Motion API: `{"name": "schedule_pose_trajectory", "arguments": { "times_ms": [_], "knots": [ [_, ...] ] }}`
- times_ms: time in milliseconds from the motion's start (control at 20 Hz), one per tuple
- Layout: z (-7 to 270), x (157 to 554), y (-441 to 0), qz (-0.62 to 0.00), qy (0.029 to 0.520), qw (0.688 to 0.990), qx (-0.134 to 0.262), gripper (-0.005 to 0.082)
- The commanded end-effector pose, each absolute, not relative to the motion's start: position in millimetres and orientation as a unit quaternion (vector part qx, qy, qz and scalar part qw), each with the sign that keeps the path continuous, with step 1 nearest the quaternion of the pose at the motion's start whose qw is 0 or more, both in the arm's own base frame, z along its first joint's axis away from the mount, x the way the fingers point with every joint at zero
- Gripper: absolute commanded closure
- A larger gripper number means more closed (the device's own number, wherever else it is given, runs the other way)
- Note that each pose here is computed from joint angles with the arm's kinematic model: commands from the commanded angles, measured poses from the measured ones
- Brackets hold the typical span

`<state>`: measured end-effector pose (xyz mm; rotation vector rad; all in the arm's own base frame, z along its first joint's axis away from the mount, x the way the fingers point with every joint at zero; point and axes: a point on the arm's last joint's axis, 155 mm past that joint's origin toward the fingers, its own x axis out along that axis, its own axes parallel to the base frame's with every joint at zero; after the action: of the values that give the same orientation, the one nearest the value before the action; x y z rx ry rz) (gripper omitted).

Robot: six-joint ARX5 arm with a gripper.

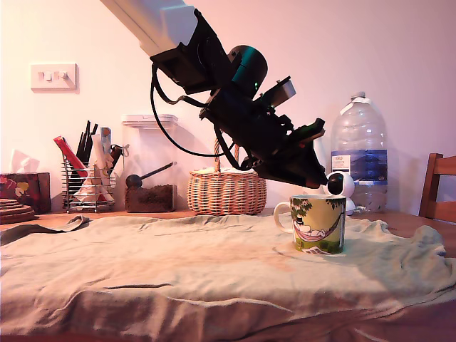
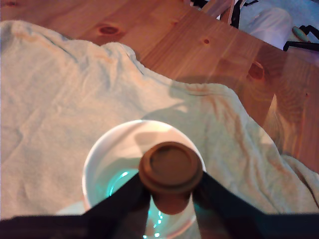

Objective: Pick up the coffee capsules on the table and drop them inside the coffee cup

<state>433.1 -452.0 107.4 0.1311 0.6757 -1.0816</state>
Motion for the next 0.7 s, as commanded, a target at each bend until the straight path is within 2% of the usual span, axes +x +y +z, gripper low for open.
{"name": "schedule_pose_trajectory", "arguments": {
  "times_ms": [0, 50, 100, 550, 650],
  "knots": [
    [96.4, 433.4, -455.3, -0.507, 0.319, 0.798, 0.065, 0.0382],
    [95.8, 432.8, -455.2, -0.507, 0.321, 0.798, 0.065, 0.0326],
    [95.1, 432.3, -454.8, -0.506, 0.322, 0.797, 0.066, 0.0319],
    [94.6, 430.5, -453.3, -0.506, 0.328, 0.795, 0.066, 0.0327],
    [94.7, 428.7, -451.7, -0.505, 0.333, 0.793, 0.067, 0.0358]
  ]
}}
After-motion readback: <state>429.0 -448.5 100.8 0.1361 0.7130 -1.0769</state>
